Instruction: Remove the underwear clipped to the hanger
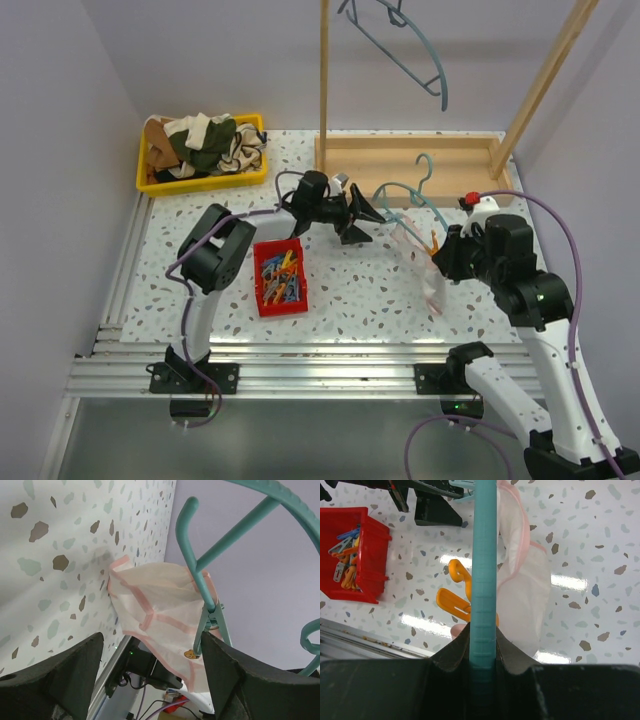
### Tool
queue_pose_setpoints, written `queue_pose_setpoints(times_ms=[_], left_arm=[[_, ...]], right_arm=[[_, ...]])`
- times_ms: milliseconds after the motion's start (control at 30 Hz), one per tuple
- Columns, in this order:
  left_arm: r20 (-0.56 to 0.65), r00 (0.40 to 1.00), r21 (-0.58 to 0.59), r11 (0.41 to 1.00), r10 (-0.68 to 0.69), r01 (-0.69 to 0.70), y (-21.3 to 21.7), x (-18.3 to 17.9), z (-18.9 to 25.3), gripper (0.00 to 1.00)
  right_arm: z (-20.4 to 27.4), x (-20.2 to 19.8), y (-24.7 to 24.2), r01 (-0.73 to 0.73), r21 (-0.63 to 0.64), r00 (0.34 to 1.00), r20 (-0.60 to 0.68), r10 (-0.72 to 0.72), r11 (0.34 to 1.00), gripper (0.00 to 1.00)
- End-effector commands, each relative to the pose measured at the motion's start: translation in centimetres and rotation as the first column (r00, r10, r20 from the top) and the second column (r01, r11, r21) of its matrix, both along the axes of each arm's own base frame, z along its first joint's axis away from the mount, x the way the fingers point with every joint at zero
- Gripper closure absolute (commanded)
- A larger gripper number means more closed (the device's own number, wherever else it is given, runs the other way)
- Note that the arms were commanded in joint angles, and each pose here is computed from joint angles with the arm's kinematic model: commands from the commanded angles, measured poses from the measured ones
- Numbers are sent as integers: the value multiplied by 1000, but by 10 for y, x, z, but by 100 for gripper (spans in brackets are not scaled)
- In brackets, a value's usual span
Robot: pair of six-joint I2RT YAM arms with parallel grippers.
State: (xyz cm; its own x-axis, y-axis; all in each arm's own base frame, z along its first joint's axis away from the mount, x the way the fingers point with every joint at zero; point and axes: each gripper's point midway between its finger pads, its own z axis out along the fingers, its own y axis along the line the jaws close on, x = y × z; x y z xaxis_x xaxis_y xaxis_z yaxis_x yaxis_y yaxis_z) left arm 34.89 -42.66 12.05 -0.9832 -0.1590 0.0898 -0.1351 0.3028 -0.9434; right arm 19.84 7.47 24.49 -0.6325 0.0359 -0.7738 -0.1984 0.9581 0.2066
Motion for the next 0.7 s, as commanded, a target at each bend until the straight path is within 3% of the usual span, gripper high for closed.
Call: queue_pose_setpoints(times_ms=[0,200,333,400,667], left_arm=[[17,1000,-40,999,-13,13,3,-8,11,20],[31,999,-178,984,27,-22,7,-16,49,23],[19,999,-215,976,45,-39,9,-17,60,12],[6,998,-248,967,59,-55,9,-15,68,1],[-24,997,-358,931,70,-74,3,-4,91,0]], right_arm=[[31,11,1,-2,10,993,115,1,1000,100],[26,14,0,5,-2,995,99,-5,1000,100],[24,14,1,3,-3,995,95,-3,1000,100],[21,14,1,2,-3,996,87,-2,1000,100],[19,12,5,-16,10,996,83,16,1000,100]])
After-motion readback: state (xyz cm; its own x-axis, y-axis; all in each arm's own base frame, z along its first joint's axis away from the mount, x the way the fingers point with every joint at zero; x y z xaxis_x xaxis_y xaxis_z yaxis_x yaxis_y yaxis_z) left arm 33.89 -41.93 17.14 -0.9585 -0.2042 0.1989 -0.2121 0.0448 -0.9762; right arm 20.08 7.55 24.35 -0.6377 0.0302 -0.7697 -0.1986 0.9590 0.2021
